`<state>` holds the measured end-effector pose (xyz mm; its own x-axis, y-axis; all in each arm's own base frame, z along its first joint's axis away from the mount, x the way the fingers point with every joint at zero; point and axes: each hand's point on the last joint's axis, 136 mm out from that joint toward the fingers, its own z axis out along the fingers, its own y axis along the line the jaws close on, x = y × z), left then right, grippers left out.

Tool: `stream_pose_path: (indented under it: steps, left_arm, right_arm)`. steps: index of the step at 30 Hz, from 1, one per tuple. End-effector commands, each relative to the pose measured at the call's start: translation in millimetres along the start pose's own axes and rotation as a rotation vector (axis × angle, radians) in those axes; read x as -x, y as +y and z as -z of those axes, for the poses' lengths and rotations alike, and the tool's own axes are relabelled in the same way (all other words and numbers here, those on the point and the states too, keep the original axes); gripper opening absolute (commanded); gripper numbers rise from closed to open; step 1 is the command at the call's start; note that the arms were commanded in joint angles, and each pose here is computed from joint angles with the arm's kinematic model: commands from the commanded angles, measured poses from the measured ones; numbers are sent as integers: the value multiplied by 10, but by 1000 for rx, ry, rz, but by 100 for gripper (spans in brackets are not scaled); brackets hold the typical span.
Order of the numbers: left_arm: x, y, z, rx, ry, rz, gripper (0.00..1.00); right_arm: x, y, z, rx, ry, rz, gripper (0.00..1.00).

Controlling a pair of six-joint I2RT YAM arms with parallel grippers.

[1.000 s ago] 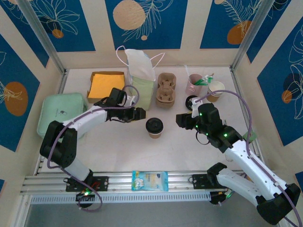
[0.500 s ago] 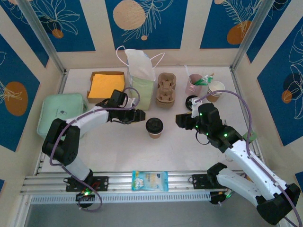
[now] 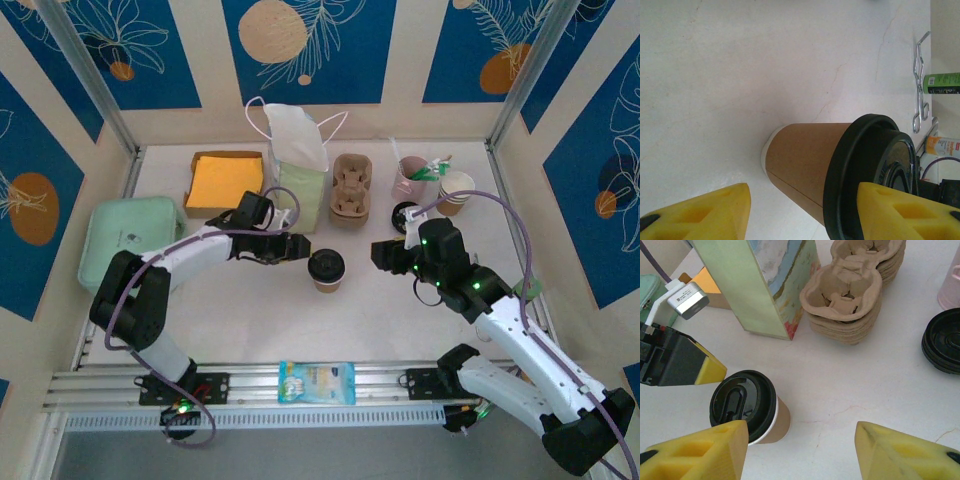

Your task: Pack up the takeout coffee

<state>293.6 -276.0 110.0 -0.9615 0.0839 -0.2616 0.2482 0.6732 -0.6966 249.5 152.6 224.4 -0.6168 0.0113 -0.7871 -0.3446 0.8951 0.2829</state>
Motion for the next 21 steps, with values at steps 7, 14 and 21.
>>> stream_pose_path:
  steps: [7,14,21]
  left_arm:
    - [-64,-9,-74,10,23,-14,58]
    - [-84,-11,-68,22,30,-22,58]
    - [-93,-8,-37,35,28,-28,58]
  right_arm:
    - [57,30,65,19,-26,-13,59]
    - [48,24,69,18,-27,-13,59]
    - [8,6,35,14,-19,-17,59]
